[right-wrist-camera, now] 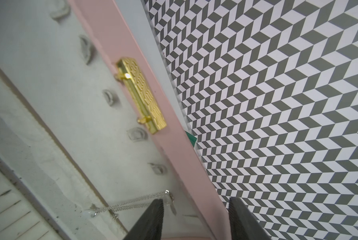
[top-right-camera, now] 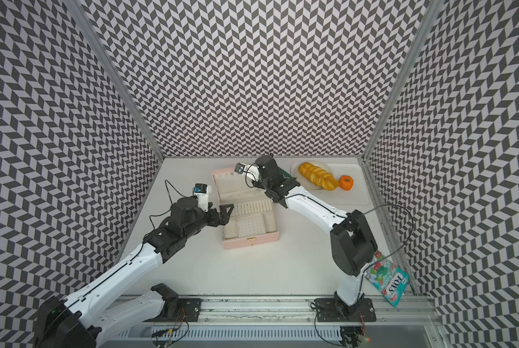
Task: Put jewelry chain into jewelry box
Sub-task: Close the fastener on the jewelry box, then adjust the necklace in the storage slot.
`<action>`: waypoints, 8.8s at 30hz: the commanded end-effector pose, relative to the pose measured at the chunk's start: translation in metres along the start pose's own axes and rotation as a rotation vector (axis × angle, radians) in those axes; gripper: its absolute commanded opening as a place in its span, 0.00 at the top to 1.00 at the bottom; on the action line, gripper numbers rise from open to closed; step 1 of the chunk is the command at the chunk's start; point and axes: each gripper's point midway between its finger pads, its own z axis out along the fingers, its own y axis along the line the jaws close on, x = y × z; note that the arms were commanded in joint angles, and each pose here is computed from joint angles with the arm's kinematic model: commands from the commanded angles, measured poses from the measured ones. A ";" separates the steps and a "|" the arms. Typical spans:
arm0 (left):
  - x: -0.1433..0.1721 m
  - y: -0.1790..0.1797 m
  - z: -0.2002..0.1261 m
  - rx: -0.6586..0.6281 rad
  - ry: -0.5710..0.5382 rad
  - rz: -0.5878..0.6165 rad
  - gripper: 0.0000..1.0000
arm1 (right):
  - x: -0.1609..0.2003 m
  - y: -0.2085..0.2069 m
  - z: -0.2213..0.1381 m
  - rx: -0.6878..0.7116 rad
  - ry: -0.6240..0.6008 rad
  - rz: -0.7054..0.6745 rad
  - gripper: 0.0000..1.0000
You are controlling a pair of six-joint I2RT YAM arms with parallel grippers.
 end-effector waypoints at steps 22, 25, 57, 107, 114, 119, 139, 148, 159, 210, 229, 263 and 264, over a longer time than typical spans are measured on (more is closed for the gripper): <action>-0.008 0.000 -0.004 0.004 -0.037 0.014 0.00 | -0.006 -0.003 0.012 0.008 -0.031 0.065 0.61; -0.007 0.000 -0.004 0.002 -0.036 0.014 0.00 | -0.007 -0.002 0.012 0.004 -0.035 0.074 0.61; -0.007 -0.005 -0.002 0.018 -0.017 0.010 0.00 | 0.033 -0.022 -0.044 0.111 0.112 0.772 0.48; -0.010 -0.026 -0.011 0.076 0.004 0.008 0.00 | 0.047 0.068 0.008 -0.295 -0.048 2.302 0.77; -0.009 -0.026 -0.010 0.074 0.003 0.011 0.00 | 0.054 0.070 0.016 -0.272 -0.033 2.320 0.77; -0.009 -0.026 -0.010 0.075 0.005 0.013 0.00 | 0.059 0.071 0.018 -0.253 -0.040 2.345 0.77; -0.008 -0.026 -0.010 0.078 0.007 0.015 0.00 | 0.067 0.077 0.022 -0.242 -0.029 2.352 0.91; -0.008 -0.026 -0.010 0.079 0.007 0.013 0.00 | 0.070 0.078 0.009 -0.249 -0.043 2.348 0.99; -0.008 -0.027 -0.009 0.080 0.009 0.013 0.00 | 0.065 0.071 0.004 -0.256 -0.078 2.313 0.94; -0.010 -0.026 -0.010 0.077 0.006 0.024 0.00 | 0.064 0.066 0.027 -0.259 -0.001 2.267 0.79; -0.009 -0.024 -0.009 0.067 0.007 0.027 0.00 | 0.072 0.071 0.028 -0.246 0.005 2.273 0.99; -0.010 -0.023 -0.010 0.059 0.001 0.025 0.00 | 0.055 0.035 -0.020 -0.244 -0.085 2.108 0.70; -0.010 -0.023 -0.010 0.055 0.001 0.023 0.00 | 0.055 0.033 -0.026 -0.242 -0.087 2.088 0.67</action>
